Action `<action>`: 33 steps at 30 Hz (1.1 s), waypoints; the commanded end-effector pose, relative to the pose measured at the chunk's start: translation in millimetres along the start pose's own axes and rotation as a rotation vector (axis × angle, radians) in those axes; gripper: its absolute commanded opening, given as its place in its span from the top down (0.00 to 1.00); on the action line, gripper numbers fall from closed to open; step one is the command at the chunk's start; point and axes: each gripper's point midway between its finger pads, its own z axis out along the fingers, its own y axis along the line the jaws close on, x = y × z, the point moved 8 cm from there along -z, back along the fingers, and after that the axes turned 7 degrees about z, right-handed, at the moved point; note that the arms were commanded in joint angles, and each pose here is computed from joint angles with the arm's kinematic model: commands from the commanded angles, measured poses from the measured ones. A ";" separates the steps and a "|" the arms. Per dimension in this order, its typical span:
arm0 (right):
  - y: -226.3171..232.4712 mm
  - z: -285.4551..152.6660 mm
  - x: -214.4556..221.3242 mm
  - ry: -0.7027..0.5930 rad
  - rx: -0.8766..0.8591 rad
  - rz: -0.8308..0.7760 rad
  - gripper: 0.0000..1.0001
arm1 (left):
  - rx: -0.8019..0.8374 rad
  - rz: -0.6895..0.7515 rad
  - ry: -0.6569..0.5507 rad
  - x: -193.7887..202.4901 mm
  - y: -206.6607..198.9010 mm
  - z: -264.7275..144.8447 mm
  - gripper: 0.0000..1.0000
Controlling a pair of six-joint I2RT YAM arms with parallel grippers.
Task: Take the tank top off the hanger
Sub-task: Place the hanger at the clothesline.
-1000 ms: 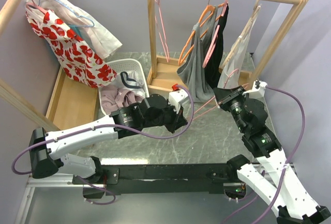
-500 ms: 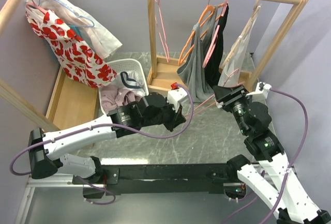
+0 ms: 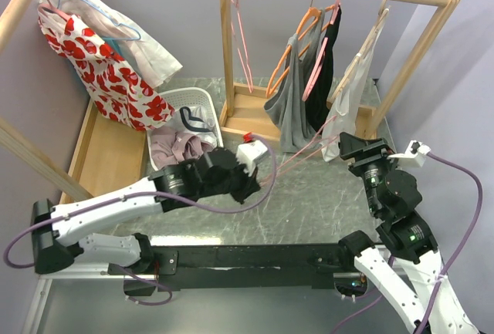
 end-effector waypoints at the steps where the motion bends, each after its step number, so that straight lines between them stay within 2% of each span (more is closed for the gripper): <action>1: 3.8 -3.5 -16.2 -0.081 0.025 -0.006 0.27 | -0.090 -0.082 -0.016 14.9 7.8 -29.7 0.99; 9: 8.5 5.8 -8.3 -0.044 0.009 -0.002 0.27 | -0.365 -0.192 0.097 52.3 32.2 -55.8 0.99; 15: 9.8 10.5 -4.9 -0.029 0.007 -0.007 0.27 | -0.501 -0.237 0.096 54.8 42.7 -69.3 0.99; 20: 11.4 13.4 -3.7 -0.021 0.010 -0.016 0.27 | -0.514 -0.245 0.076 43.1 42.7 -80.8 0.99; 28: 10.8 20.7 4.9 0.010 0.006 -0.007 0.26 | -0.364 -0.224 -0.004 28.6 32.5 -110.9 0.99; 33: 9.3 24.8 9.5 0.022 0.008 -0.008 0.26 | -0.340 -0.221 0.019 32.4 30.5 -120.9 0.99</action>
